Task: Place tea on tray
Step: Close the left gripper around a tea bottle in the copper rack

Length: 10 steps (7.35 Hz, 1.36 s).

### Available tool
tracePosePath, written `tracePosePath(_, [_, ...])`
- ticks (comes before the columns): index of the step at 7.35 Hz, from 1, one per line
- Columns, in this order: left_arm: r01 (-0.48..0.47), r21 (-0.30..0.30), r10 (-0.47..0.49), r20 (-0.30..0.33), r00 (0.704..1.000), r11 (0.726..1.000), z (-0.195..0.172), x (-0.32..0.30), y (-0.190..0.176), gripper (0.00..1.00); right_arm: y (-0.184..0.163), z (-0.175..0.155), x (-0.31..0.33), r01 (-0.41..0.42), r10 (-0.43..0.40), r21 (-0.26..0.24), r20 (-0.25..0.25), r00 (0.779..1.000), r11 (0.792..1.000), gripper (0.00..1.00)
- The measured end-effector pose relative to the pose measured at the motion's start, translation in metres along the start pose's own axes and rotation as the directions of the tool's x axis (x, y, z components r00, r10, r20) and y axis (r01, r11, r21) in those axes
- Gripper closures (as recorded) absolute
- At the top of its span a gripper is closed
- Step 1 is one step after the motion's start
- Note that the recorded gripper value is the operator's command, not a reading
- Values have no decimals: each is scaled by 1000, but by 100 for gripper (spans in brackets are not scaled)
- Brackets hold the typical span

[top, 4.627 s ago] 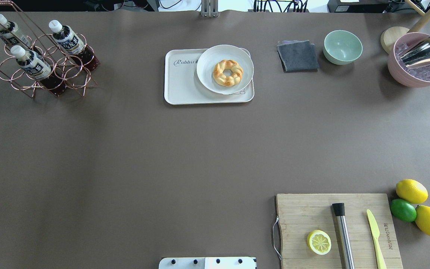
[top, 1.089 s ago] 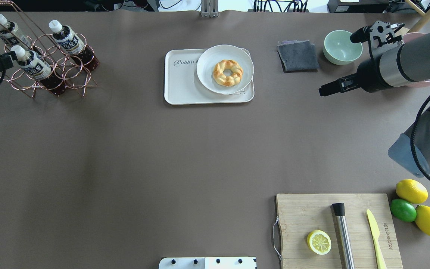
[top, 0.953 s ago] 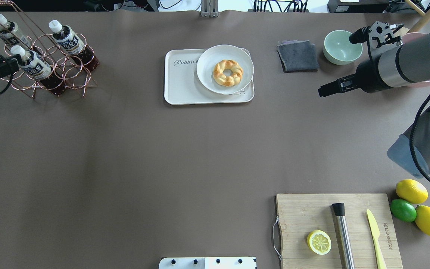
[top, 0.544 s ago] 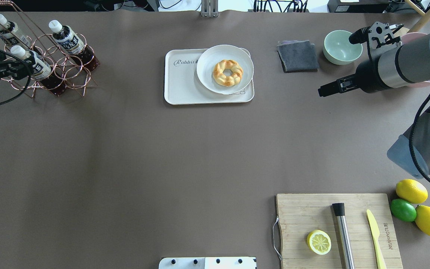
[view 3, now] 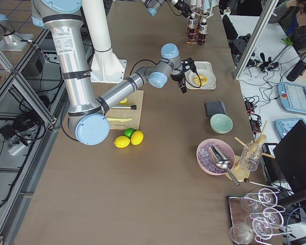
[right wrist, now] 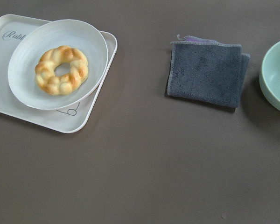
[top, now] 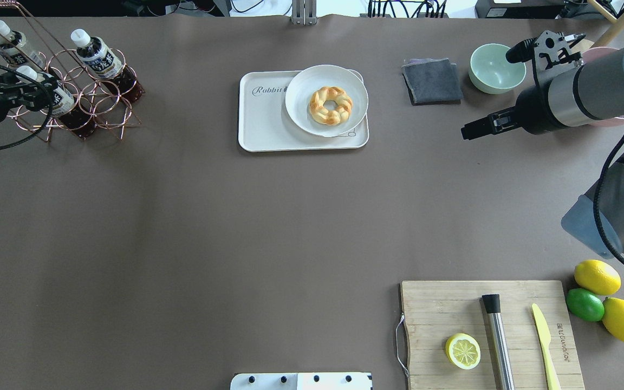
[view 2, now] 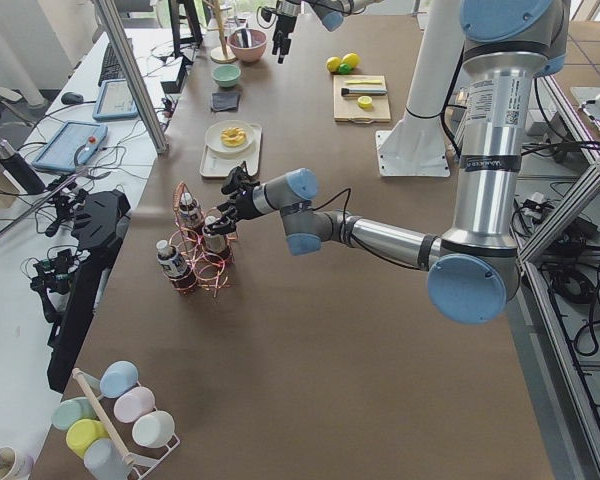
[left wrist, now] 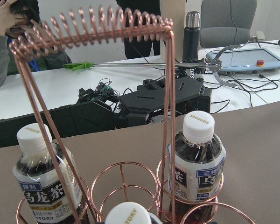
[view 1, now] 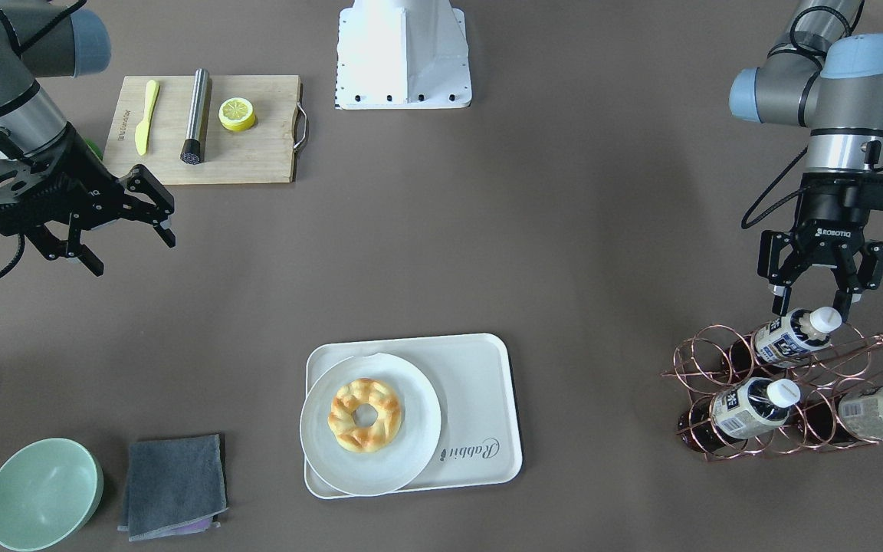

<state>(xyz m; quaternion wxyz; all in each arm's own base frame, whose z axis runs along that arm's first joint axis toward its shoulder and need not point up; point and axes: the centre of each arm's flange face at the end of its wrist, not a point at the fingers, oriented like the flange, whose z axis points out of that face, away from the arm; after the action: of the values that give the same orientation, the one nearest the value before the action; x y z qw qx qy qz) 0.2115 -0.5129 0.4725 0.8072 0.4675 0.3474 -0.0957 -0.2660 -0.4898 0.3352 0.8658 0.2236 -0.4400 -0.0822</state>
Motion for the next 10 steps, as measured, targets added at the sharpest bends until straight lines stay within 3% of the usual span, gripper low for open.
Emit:
tracePosePath(2, [-46,7,46,7,999,999,-1,-5,-2,27,0,0,-1,1,-1,1,1,1000,1000,0])
tracePosePath(4, [-55,8,55,14,998,998,0,-11,0,43,0,0,-1,1,-1,1,1,1000,1000,0])
tracePosePath(5, [-53,13,53,10,999,999,0,-11,0,56,0,0,-1,1,-1,1,1,1000,1000,0])
tracePosePath(6, [-47,19,47,6,999,999,0,-10,-1,84,0,-1,-1,1,-1,1,1,1000,1000,0])
tracePosePath(7, [-41,24,41,2,999,999,-1,-9,-3,100,0,-1,0,1,-1,1,1,1000,1000,0])
tracePosePath(10, [-30,43,30,-1,1000,999,-5,-15,-10,100,0,-1,0,1,-1,1,1,1000,1000,0])
